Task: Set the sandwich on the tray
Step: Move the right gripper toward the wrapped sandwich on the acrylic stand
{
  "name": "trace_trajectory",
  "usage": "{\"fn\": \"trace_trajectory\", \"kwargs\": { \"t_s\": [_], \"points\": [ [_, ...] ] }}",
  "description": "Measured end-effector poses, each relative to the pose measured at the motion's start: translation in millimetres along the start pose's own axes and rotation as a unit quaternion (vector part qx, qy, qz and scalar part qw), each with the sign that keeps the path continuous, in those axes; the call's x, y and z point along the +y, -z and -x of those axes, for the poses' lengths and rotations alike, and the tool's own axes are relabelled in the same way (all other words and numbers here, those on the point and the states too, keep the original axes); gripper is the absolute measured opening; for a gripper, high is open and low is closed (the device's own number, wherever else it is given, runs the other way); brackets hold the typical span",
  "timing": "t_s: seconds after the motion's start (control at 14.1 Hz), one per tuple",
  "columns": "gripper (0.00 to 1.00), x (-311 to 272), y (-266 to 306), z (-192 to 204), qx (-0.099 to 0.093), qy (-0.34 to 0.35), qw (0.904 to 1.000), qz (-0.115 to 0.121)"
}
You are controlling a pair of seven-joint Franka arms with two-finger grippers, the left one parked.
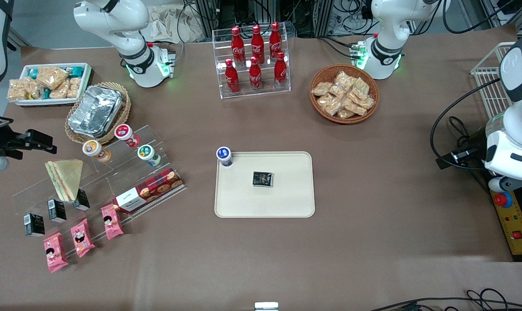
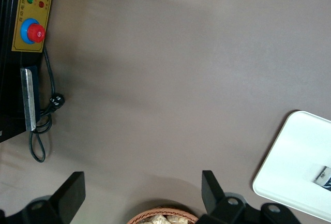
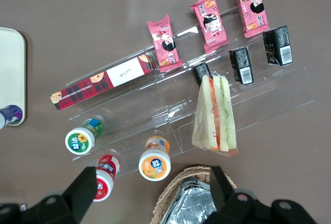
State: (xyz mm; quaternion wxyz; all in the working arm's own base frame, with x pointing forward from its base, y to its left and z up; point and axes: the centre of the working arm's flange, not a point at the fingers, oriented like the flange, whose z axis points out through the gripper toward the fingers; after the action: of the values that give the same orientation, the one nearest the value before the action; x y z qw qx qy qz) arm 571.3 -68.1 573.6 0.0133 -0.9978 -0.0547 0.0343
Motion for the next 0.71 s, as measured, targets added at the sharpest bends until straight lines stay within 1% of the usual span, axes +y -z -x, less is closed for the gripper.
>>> {"fn": "trace_trajectory", "kwargs": {
  "t_s": [0.42, 0.71],
  "points": [
    [0.97, 6.2, 0.3, 0.9, 0.001, -0.007, 1.0, 0.0],
    [0.97, 32.6, -8.9, 5.8, -0.007, -0.03, 0.9995, -0.003]
  ]
}}
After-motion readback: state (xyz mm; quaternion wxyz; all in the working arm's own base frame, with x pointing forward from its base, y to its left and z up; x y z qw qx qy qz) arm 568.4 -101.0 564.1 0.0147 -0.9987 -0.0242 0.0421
